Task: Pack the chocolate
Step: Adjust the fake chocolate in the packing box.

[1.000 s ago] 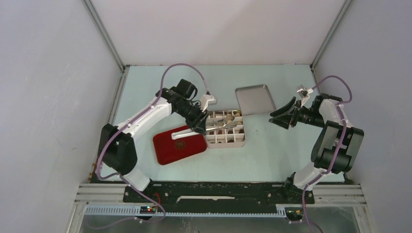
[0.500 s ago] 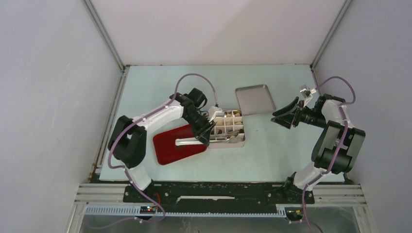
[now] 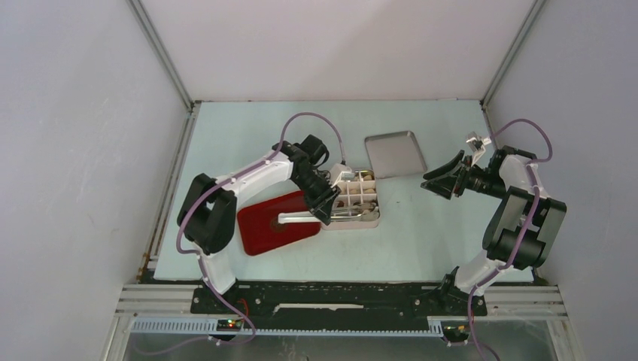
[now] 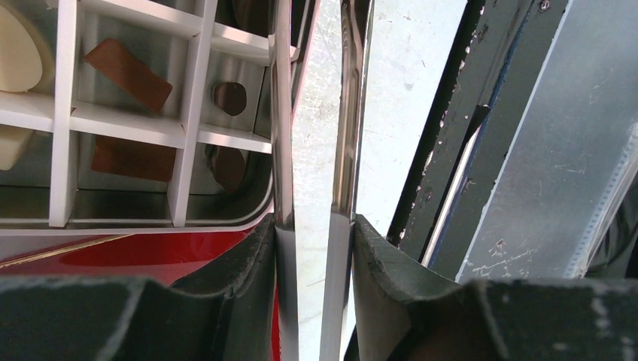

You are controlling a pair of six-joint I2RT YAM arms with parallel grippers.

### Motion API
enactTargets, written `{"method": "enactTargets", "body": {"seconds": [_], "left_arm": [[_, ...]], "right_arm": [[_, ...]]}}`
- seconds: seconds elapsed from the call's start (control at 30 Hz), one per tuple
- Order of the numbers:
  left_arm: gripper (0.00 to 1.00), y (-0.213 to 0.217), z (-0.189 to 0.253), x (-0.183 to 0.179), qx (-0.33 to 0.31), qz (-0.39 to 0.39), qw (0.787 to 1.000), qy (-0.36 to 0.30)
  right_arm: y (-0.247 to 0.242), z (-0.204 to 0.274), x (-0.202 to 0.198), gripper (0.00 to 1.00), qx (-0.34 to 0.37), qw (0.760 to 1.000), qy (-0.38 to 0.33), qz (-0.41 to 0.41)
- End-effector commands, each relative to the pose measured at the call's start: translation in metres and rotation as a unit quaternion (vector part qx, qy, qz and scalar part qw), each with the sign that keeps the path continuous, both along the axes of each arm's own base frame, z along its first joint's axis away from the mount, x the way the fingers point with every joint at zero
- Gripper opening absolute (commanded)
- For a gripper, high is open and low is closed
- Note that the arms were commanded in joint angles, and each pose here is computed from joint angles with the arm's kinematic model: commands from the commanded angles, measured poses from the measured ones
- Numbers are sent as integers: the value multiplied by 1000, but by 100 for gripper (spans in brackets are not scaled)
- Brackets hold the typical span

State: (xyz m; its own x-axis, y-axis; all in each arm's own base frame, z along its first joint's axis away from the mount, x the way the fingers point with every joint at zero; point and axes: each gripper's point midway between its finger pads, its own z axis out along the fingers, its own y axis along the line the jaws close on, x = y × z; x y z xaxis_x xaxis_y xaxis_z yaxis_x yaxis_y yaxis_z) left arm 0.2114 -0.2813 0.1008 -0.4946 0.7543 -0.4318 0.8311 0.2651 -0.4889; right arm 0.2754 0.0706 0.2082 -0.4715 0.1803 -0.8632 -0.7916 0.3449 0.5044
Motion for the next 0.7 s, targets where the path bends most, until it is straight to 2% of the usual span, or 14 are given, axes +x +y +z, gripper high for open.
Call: {"method": "enactTargets", "body": {"seconds": [0.0,0.4,0.67], "left_arm": [[34,-15,18,11,-29,2,999,-20],[45,-23,31,12,-52,-3,999,-13],[46,-28,38,16,-67,-7,997,-24]], "right_arm": [[-2,27,14,57,61,997,-12,-35],[-2,27,14,57,62,997,-9,-35],[-2,26,14,57,62,997,-7,-35]]}}
